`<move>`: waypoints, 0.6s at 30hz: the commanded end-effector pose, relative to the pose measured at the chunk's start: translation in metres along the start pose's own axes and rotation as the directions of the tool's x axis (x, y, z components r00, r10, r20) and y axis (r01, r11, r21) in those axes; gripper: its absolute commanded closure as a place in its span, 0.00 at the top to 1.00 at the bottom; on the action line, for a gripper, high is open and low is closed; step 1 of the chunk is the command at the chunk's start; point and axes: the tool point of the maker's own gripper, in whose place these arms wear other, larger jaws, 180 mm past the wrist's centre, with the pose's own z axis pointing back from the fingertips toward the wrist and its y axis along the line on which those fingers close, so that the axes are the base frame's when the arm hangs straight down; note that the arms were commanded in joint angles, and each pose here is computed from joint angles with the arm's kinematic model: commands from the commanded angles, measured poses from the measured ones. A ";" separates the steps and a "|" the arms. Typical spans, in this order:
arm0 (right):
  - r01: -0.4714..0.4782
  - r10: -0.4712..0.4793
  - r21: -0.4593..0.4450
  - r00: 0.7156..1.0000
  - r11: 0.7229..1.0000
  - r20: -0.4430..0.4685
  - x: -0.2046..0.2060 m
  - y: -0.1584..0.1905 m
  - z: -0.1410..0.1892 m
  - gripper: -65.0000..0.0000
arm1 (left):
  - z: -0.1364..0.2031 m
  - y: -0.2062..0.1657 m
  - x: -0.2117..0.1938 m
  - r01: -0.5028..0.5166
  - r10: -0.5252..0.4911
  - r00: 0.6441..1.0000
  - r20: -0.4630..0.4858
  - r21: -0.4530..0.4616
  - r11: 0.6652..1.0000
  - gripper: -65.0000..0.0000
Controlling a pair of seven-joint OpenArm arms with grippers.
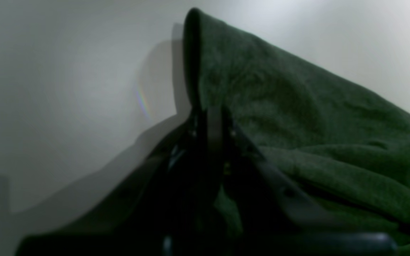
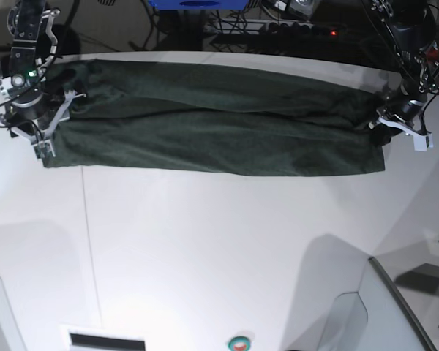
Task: Layout the t-shirt on the table in an organized manner, then fold the t-shirt properly
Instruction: 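Release the band ends and open both grippers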
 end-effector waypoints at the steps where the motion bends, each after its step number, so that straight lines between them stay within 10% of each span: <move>1: -0.002 0.003 -0.019 0.999 1.000 0.035 0.010 -0.007 0.003 0.42 | 0.002 0.006 -0.027 0.044 -0.040 0.990 -0.138 0.027 0.999 0.00; 18: -0.002 0.003 -0.019 0.999 1.000 0.035 0.010 -0.007 0.003 0.42 | 0.037 -0.025 0.053 0.331 -0.333 0.941 0.055 0.031 0.943 0.00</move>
